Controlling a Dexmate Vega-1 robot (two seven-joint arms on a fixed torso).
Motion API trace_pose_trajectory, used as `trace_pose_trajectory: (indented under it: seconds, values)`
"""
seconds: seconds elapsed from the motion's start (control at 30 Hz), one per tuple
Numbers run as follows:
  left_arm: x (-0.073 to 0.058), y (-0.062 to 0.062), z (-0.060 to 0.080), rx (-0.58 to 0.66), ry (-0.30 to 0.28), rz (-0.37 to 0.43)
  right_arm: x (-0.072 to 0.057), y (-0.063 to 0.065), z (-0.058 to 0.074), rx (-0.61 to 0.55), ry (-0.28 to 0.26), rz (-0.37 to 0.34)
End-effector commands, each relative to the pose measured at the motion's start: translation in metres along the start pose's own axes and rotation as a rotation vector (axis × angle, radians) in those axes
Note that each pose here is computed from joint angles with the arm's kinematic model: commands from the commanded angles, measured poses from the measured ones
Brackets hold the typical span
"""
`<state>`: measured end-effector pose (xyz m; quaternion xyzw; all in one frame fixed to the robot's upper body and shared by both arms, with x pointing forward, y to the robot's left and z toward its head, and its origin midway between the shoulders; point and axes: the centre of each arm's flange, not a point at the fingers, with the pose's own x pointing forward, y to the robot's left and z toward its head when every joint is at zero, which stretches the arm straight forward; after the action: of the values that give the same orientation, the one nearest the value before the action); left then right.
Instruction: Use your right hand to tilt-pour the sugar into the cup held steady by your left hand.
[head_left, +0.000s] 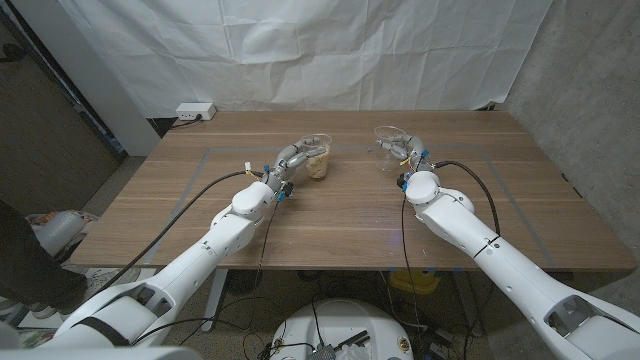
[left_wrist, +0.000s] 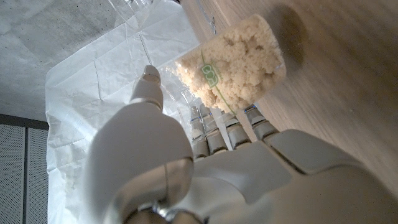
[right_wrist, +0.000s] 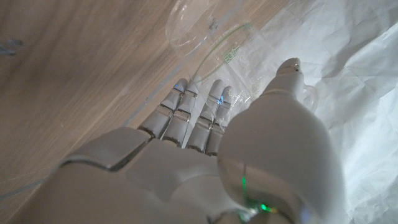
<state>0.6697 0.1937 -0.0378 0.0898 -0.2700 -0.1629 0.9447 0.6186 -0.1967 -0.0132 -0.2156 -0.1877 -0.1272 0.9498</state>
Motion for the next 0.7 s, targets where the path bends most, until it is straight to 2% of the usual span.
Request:
trace_pose_trajectory:
  seconds: [0.03, 0.33, 0.4, 0.7]
  values:
    - [-0.0011, -0.0009, 0.0001, 0.021, 0.04, 0.004, -0.0008, 0.0049, -0.0101, 0.021, 0.036, 0.019]
    - [-0.0007, -0.002, 0.001, 0.013, 0.052, -0.005, -0.0028, 0.0074, -0.0137, -0.006, 0.038, 0.014]
    - [-0.0008, -0.0018, 0.0015, 0.016, 0.048, -0.013, -0.003, 0.0091, -0.0158, 0.021, 0.043, 0.021]
    - [-0.0036, -0.0017, 0.0021, 0.025, 0.05, 0.0, -0.0034, 0.012, -0.0193, -0.07, 0.048, 0.002]
